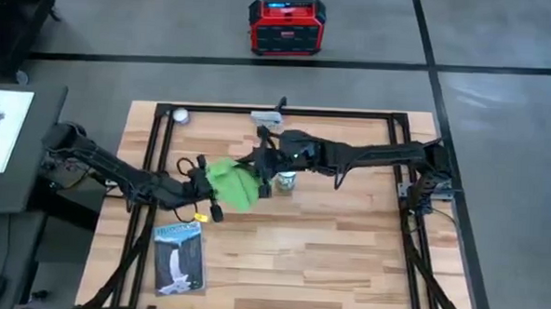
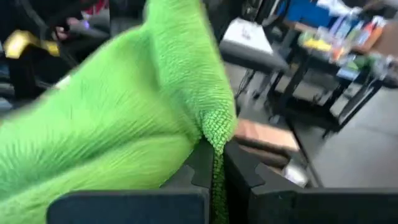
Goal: Apply microfiber cloth
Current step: Wipe pink cellphone with a microfiber cloth
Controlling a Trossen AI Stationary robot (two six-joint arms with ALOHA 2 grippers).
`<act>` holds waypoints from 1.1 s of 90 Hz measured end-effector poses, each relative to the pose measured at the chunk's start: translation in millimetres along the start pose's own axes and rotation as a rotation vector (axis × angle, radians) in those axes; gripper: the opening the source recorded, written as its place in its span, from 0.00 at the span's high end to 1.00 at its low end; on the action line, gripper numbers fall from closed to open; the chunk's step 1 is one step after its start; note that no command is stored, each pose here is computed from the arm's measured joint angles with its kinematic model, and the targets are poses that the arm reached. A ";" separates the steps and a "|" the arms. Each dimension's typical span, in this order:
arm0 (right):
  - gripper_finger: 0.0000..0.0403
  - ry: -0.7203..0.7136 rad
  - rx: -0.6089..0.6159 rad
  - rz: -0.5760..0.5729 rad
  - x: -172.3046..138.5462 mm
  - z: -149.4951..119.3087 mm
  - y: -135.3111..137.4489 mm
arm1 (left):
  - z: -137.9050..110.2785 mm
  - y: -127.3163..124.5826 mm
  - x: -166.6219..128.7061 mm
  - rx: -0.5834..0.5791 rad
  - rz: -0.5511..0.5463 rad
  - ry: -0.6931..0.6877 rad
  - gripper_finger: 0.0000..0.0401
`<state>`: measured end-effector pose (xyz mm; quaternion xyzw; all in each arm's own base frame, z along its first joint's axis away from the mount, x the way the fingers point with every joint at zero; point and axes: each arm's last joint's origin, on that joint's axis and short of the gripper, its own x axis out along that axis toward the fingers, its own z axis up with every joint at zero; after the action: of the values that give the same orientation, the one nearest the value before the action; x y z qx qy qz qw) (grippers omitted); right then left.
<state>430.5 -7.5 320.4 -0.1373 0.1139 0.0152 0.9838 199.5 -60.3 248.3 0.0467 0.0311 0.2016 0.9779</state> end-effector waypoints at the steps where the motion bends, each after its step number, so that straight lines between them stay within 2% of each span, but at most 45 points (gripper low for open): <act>1: 1.00 0.006 0.003 0.001 0.3 -2.2 0.5 | 0.6 0.0 -0.1 -0.002 0.000 -0.003 1.00; 15: 1.00 0.039 0.031 0.006 3.0 -22.7 6.1 | 5.2 1.3 -1.2 -0.004 -0.001 -0.021 1.00; 34: 1.00 0.042 0.028 0.017 -2.8 -17.1 9.1 | 7.2 2.9 -2.3 0.002 0.013 -0.027 1.00; 54: 1.00 0.080 0.024 0.044 -2.9 -16.2 26.7 | 12.0 8.9 -9.0 0.027 -0.001 -0.032 1.00; 66: 1.00 0.176 0.018 0.054 -4.1 -24.6 31.1 | 12.8 12.0 -14.7 0.028 0.012 -0.018 1.00; 79: 1.00 0.333 -0.006 0.154 -10.9 -36.8 48.8 | 17.1 20.6 -21.9 0.021 0.166 -0.011 1.00; 99: 1.00 0.413 -0.036 0.189 -25.7 -31.2 67.7 | 14.1 22.6 -28.3 0.019 0.134 0.019 1.00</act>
<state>394.5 49.1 279.0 -0.1437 0.3250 0.0809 0.9312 165.8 -52.0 265.9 0.0562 0.0389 0.2668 0.9613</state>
